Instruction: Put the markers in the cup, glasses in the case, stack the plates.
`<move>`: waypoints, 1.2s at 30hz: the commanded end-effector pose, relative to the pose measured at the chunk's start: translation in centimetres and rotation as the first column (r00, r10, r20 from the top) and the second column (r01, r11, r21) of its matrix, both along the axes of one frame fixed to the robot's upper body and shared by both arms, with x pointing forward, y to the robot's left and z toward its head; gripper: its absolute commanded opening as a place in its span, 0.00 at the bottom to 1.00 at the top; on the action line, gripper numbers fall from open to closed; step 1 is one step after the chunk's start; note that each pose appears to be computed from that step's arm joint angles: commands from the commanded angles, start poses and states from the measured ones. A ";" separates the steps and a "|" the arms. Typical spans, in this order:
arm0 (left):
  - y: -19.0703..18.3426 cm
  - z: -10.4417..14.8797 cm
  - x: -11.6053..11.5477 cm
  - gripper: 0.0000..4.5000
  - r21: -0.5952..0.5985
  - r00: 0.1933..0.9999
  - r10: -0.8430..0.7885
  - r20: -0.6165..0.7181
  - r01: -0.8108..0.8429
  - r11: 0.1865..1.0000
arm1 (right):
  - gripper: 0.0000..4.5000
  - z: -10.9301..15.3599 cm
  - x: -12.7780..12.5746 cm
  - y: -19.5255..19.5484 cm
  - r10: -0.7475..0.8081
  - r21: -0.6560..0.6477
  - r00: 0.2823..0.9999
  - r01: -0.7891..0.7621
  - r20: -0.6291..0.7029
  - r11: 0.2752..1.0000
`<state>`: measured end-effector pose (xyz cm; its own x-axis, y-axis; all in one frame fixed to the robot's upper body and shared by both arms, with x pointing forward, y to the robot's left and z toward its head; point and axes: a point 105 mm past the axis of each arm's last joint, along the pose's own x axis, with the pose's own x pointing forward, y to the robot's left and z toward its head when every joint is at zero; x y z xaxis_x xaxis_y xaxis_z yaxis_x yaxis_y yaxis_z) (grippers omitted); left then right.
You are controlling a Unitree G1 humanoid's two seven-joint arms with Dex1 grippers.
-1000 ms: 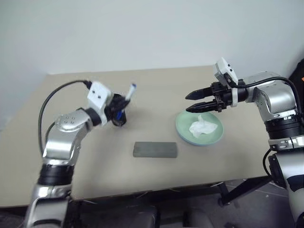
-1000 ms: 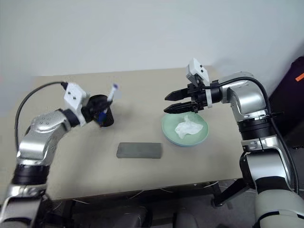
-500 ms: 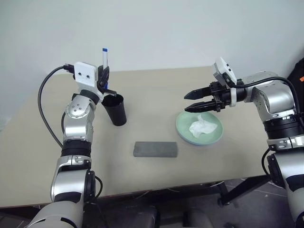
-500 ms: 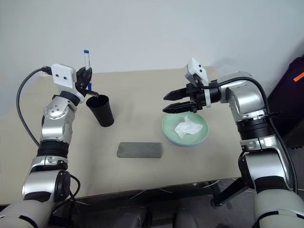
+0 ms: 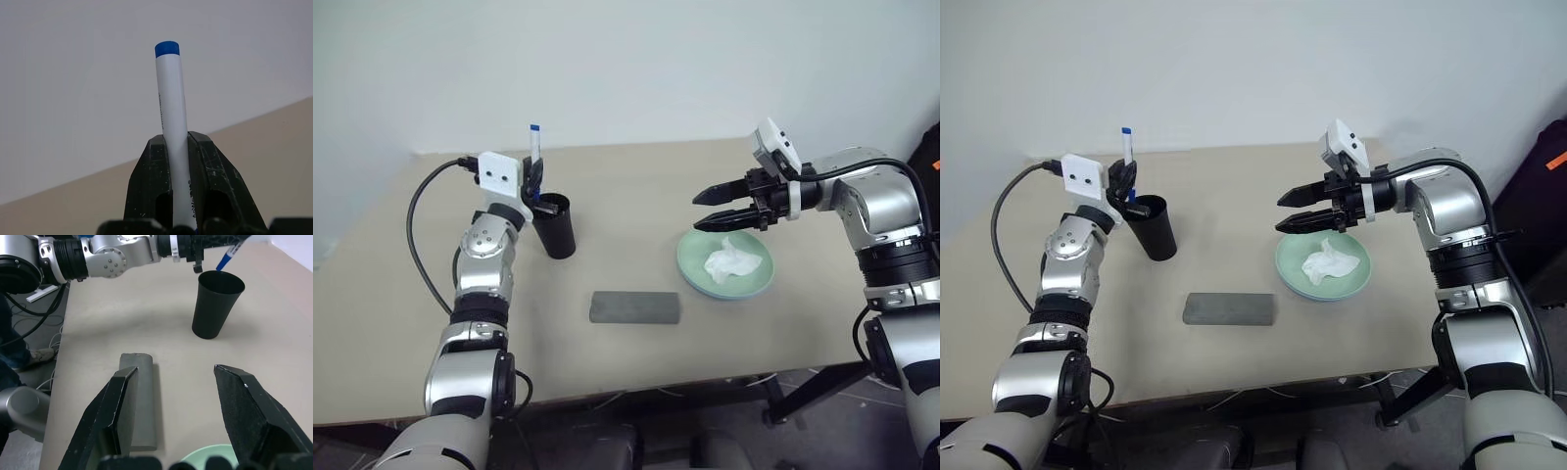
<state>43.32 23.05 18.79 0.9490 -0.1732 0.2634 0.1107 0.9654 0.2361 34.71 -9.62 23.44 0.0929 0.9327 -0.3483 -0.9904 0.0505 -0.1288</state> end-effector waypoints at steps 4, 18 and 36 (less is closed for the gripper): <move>-0.6 0.3 0.2 0.02 0.015 0.999 -0.010 0.038 0.009 1.000 | 0.59 2.2 -0.2 0.1 0.014 0.007 0.997 -0.015 0.075 1.000; -0.4 -0.9 -0.2 0.76 0.028 0.999 -0.045 0.000 0.045 0.999 | 0.59 2.1 -0.1 0.1 0.009 0.012 0.997 -0.010 0.076 1.000; 2.3 3.3 -8.6 0.99 0.210 0.941 -0.299 -0.156 0.327 0.921 | 0.59 1.6 0.2 -1.0 -0.029 0.002 0.998 0.029 0.061 1.000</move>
